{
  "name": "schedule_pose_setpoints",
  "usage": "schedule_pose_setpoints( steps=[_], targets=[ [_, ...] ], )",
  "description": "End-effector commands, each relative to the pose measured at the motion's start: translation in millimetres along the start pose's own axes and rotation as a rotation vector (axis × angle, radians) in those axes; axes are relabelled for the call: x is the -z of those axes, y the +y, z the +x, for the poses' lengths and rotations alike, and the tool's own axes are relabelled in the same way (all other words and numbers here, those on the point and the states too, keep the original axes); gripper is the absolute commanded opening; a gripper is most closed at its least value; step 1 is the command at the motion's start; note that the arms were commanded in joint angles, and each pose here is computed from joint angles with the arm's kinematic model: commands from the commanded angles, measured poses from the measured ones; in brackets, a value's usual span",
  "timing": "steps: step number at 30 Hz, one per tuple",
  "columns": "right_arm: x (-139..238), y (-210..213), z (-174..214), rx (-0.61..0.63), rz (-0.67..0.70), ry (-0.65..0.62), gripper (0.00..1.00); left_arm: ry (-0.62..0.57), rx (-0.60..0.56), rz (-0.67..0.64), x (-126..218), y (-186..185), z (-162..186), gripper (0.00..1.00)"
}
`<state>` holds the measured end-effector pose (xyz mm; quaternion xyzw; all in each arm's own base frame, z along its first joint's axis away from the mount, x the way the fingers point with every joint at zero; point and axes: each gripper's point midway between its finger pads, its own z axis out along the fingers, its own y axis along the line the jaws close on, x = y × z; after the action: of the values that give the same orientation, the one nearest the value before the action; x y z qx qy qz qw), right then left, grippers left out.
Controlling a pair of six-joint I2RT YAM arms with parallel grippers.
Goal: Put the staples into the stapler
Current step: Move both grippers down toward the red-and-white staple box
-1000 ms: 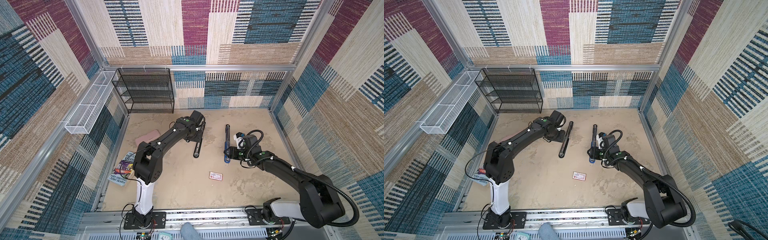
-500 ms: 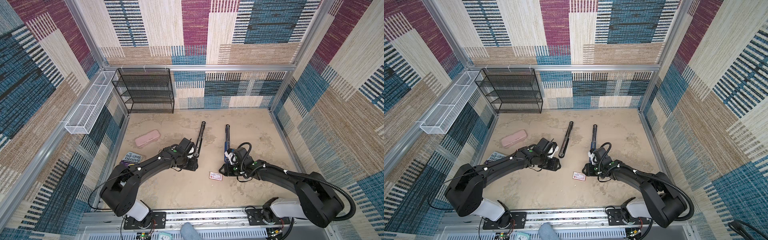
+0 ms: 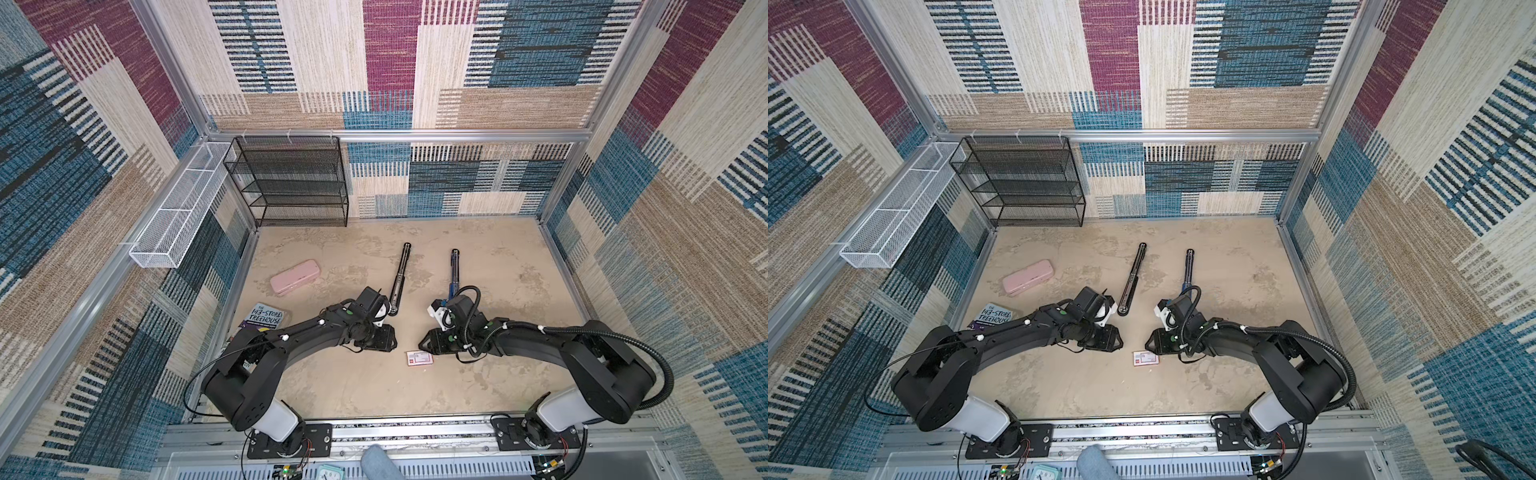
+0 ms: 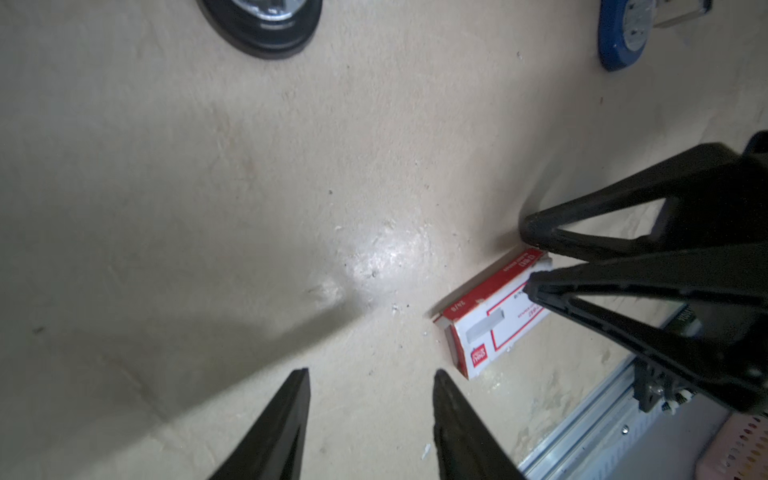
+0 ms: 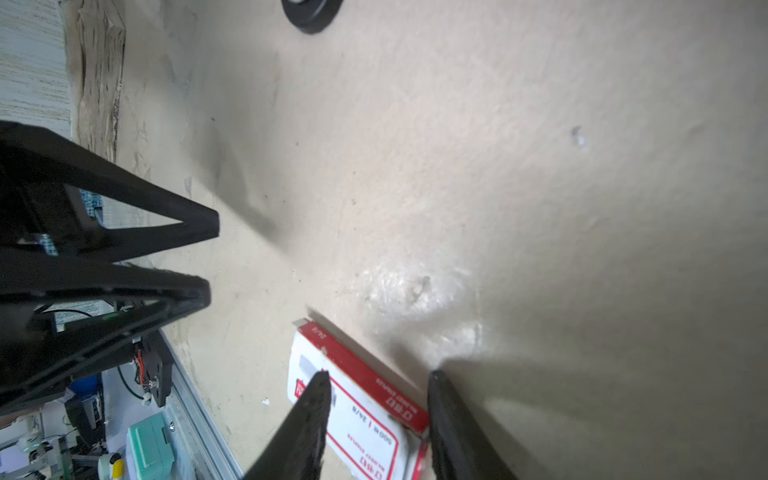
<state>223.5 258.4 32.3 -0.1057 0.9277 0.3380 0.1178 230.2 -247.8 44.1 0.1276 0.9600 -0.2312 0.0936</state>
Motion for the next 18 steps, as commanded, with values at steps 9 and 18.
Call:
schedule_pose_setpoints(
  steps=[9, 18],
  targets=[
    [12, -15, 18, -0.053, 0.091, 0.036, 0.47, 0.084, 0.018, 0.112, -6, -18, 21, 0.50],
    [15, -2, 36, -0.033, -0.003, 0.079, 0.34, 0.158, -0.006, 0.148, -23, -33, 27, 0.47]
  ],
)
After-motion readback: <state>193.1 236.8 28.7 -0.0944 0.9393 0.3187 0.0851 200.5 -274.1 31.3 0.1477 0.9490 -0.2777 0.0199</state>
